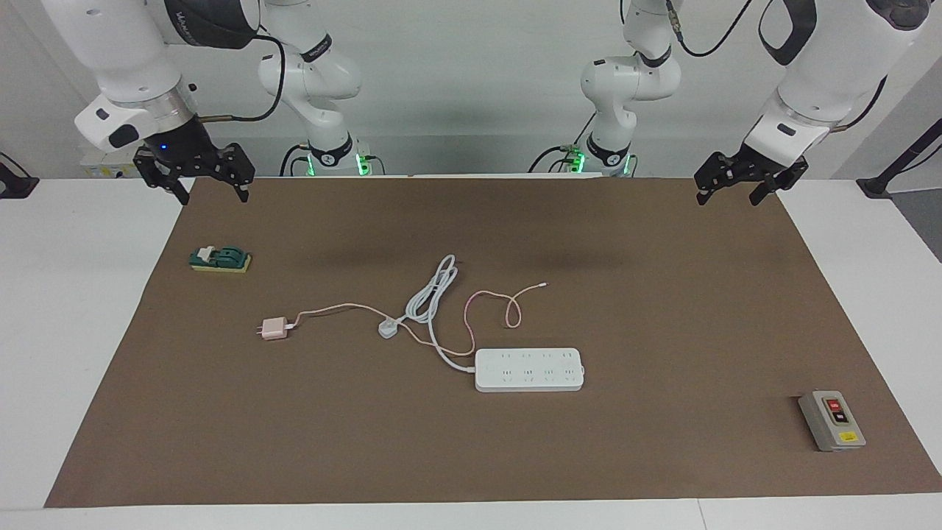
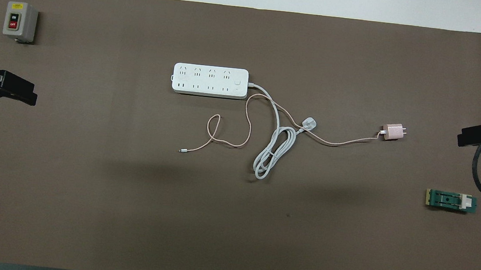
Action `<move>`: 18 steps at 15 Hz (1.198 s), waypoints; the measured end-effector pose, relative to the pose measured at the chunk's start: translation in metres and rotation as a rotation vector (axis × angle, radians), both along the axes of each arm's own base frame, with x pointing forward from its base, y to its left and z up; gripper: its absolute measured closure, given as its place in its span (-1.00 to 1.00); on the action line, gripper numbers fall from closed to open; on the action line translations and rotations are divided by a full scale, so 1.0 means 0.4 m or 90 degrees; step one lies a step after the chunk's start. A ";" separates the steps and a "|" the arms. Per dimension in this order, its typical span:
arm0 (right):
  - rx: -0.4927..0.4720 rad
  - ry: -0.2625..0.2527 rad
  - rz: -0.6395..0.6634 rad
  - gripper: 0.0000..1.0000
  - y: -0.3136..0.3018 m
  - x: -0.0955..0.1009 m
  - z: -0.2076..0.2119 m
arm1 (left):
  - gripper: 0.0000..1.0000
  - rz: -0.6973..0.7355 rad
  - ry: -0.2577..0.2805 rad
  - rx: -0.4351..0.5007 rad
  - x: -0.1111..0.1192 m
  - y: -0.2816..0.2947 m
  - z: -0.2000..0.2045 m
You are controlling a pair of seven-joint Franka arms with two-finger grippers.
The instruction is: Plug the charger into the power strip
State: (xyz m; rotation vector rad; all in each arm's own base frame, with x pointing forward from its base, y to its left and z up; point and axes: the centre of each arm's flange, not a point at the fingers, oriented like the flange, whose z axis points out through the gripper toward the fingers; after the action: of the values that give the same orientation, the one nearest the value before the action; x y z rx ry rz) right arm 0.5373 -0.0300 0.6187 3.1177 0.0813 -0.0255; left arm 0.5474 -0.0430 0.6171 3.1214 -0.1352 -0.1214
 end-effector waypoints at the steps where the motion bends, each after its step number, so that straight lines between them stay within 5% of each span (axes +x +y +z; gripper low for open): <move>1: 0.000 0.000 0.000 -1.00 -0.001 0.000 0.000 | -1.00 0.000 0.000 0.000 0.000 0.000 0.000; 14: 0.001 0.010 -0.044 -1.00 -0.089 -0.013 -0.003 | -1.00 0.003 0.000 0.000 0.001 0.006 0.000; 18: 0.000 0.012 -0.125 -1.00 -0.124 -0.018 -0.009 | -1.00 0.011 0.000 0.000 0.002 0.023 0.000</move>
State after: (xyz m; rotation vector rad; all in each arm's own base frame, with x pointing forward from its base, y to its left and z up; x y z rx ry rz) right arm 0.5303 -0.0796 0.6150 3.1118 -0.2252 -0.0585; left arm 0.5481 -0.0337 0.6171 3.1220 -0.1082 -0.1201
